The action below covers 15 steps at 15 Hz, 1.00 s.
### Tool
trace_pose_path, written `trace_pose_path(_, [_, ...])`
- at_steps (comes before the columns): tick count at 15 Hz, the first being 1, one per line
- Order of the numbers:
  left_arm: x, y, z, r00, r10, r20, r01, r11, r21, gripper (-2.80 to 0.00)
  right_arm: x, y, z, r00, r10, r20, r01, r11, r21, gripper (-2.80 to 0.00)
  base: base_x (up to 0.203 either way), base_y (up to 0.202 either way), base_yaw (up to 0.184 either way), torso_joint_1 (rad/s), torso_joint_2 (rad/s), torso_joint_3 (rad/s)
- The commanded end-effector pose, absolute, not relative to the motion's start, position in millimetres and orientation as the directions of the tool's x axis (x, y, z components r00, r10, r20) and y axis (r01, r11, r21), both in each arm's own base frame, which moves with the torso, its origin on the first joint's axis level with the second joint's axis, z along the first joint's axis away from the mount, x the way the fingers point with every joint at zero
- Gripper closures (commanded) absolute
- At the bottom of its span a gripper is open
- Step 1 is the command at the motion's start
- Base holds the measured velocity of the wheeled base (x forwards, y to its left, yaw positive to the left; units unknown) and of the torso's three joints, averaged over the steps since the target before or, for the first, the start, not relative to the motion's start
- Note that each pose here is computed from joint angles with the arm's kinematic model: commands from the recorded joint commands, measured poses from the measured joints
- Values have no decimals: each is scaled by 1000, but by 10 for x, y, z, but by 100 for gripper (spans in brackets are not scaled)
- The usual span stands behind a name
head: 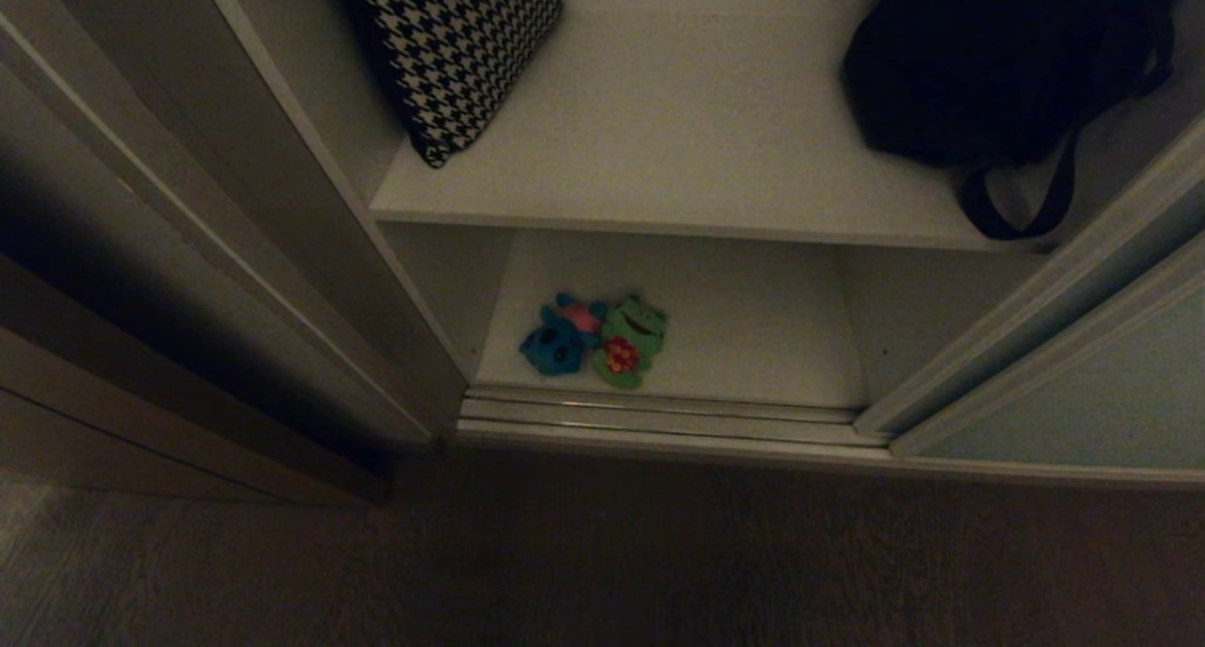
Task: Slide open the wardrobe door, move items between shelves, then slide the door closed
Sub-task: Close the door
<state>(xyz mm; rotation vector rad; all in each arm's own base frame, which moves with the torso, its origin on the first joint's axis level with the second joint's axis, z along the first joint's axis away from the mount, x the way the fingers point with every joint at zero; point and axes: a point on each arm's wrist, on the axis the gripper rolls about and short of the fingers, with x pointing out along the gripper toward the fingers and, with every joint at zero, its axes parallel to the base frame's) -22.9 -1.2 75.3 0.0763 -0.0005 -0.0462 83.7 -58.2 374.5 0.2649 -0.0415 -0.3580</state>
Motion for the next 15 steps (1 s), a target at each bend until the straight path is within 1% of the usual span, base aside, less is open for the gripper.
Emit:
trace_pose_path(1, [-228,-12,753,999,-46,-2,46,996,77,0,916,-641,3645,948,-315,-51,317,906,280,0,0,0,0,0,0,0])
trace_pose_path(8, [-227,-12,754,999,-46,-3,46,996,76,0,1149,-835,3628,949,-311,-44,311,909,279,0,0,0,0,0,0,0])
trace_pose_path(15, [-228,-12,753,999,-46,-2,46,996,77,0,1406,-1045,3563,949,-308,-73,315,905,284,0,0,0,0,0,0,0])
